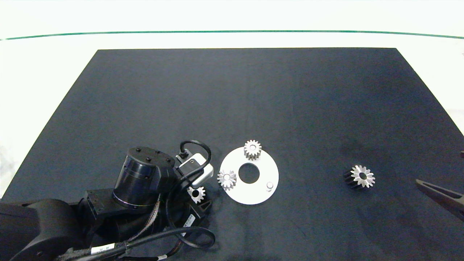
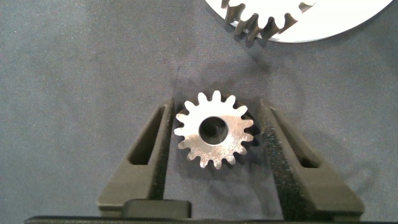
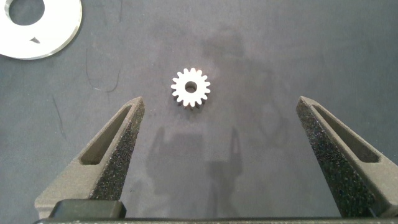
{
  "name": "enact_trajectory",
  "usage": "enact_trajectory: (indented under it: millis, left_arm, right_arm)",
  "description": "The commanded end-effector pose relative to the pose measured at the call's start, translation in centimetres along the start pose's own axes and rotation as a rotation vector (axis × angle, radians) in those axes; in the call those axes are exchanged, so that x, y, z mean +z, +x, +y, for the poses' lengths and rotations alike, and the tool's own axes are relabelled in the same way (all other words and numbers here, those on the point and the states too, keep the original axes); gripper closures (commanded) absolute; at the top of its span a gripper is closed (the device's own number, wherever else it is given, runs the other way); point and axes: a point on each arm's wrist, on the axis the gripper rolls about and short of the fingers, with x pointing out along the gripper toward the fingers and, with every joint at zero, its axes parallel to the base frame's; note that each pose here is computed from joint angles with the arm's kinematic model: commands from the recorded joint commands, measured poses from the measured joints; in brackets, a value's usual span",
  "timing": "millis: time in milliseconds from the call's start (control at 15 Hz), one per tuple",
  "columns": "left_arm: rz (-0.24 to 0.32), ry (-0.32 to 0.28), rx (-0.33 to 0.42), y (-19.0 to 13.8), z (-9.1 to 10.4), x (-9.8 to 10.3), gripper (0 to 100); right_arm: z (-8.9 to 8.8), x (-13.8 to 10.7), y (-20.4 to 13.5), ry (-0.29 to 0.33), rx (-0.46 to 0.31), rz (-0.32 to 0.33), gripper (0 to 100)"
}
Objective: Remove an incorrectly installed larger gear and replace it with the correct smaller gear
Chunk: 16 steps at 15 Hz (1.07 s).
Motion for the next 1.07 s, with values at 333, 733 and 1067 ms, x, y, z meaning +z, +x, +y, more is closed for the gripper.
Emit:
enact_trajectory:
  millis: [333,733,1067]
  left_arm:
    - [0.004,0.001,0.002,-0.05,0.01,-0.18,62]
    - [0.004,0.001,0.002,0.02,0.01,-0.13,74]
    - [0.013,0.007,-0.006,-0.16,-0.22,-0.47,81]
  right_arm:
    - [0.01,0.01,-0.14,-0.002,0.0,-0.005,0]
    - [0.01,0.0,-0.14,-0.002,0.0,-0.004,0]
    - [0.05,-0.16,-0.13,-0.003,0.001,0.001,0]
